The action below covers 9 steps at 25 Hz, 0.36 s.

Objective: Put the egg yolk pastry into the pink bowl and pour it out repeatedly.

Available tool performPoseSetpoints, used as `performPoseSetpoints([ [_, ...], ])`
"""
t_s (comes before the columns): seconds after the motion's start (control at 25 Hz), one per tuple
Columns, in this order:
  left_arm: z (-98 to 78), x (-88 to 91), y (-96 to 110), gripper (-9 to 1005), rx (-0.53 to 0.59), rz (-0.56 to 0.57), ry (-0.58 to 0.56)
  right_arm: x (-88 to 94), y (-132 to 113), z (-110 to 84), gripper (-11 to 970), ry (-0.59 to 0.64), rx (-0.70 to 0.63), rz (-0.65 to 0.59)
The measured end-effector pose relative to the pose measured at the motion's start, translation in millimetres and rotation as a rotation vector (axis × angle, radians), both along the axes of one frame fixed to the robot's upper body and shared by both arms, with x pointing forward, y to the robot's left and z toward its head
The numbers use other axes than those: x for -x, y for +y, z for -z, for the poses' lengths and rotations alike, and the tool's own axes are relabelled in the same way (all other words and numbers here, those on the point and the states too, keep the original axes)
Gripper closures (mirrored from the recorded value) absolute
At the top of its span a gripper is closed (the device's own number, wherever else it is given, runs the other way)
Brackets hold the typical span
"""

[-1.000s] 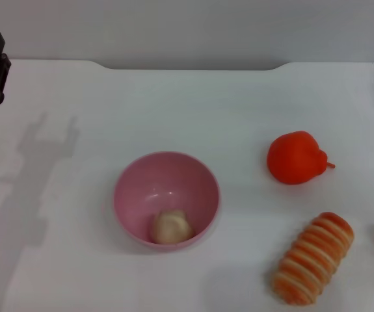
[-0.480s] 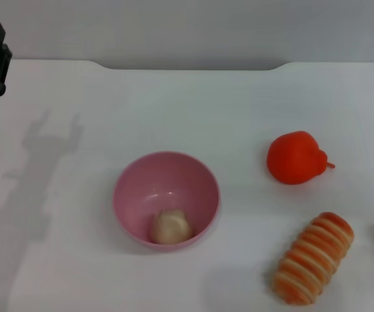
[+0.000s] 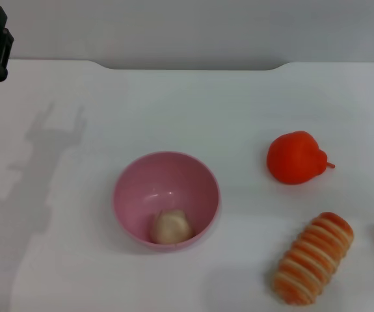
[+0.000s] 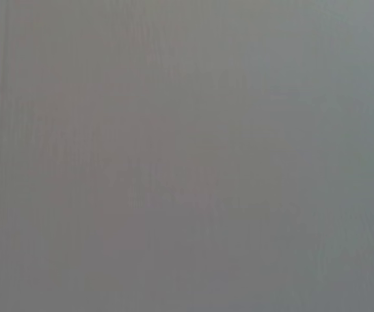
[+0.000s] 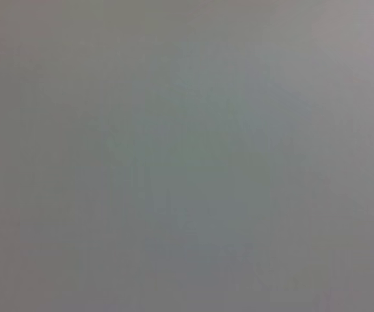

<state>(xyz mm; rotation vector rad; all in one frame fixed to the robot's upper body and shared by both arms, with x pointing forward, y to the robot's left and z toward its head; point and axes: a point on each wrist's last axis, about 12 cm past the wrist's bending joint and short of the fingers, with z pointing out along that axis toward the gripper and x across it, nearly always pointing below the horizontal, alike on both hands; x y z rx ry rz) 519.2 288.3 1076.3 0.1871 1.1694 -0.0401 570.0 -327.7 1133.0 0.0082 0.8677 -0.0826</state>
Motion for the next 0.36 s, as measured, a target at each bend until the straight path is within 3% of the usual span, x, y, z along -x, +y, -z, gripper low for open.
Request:
performPoseSetpoints([
  [0.36,1.0,-7.3,-1.2,392,0.012,0.014,0.012,-0.1,2.8,4.1,474,0.02,-0.019,-0.02],
])
